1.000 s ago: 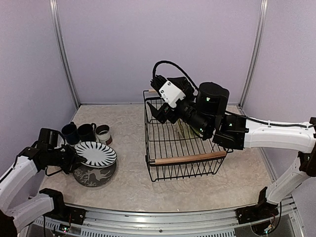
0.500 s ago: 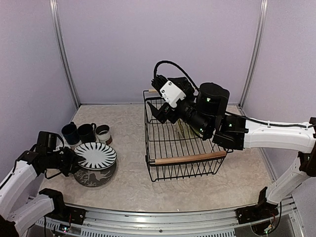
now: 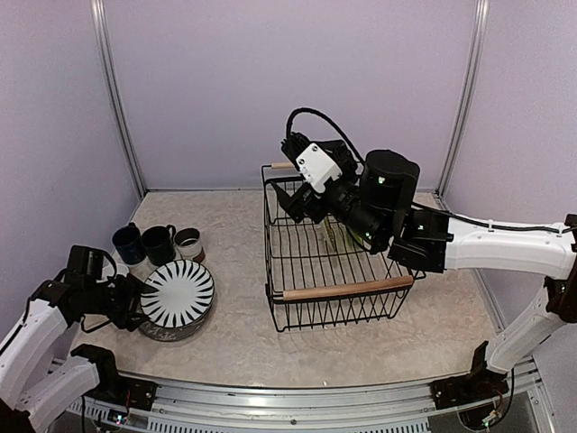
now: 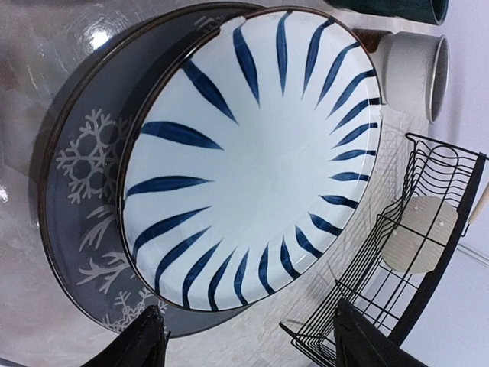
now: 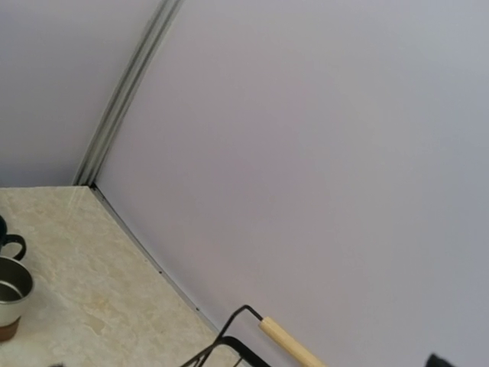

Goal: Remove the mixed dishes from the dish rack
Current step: Place the plate on the plate.

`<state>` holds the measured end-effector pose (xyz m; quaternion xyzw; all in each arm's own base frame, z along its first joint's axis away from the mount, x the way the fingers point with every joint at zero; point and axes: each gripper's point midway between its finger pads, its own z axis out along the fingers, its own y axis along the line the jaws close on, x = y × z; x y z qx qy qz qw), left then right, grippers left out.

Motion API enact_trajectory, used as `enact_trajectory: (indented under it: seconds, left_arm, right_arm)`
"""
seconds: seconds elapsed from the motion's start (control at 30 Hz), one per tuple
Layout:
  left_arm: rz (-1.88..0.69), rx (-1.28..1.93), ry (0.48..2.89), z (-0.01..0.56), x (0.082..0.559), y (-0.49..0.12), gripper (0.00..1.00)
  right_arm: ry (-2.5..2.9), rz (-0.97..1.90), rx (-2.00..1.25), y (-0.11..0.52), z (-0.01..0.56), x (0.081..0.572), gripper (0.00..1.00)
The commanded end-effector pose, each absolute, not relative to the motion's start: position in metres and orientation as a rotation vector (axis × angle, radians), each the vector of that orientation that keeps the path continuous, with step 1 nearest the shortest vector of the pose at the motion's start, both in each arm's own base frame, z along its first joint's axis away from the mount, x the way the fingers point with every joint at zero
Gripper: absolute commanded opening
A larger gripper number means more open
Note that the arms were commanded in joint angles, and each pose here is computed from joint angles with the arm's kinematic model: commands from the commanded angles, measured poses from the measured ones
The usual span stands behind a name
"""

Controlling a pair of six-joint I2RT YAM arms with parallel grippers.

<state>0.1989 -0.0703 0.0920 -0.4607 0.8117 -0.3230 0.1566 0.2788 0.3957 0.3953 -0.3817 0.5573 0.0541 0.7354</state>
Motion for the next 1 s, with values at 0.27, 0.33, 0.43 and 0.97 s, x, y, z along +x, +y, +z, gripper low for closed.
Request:
enact_trajectory:
  seconds: [0.27, 0.33, 0.43, 0.97]
  left_arm:
    - [-0.881, -1.289, 2.288, 0.105, 0.199, -0.062, 0.93]
    - [-0.899, -1.221, 2.265, 0.117, 0.206, -0.063, 0.94]
    - [-0.93, -1.077, 2.222, 0.145, 0.218, -0.066, 0.95]
    - [-1.117, -0.4, 2.147, 0.281, 0.271, -0.113, 0.98]
  right_arm:
    - [1.415, 0.137, -0.579, 0.351, 0.391, 0.327, 1.0]
    - [1.479, 0.158, -0.504, 0.338, 0.387, 0.341, 1.0]
    - [1.605, 0.18, -0.417, 0.322, 0.372, 0.363, 1.0]
    - [2.149, 0.199, -0.324, 0.306, 0.25, 0.424, 0.94]
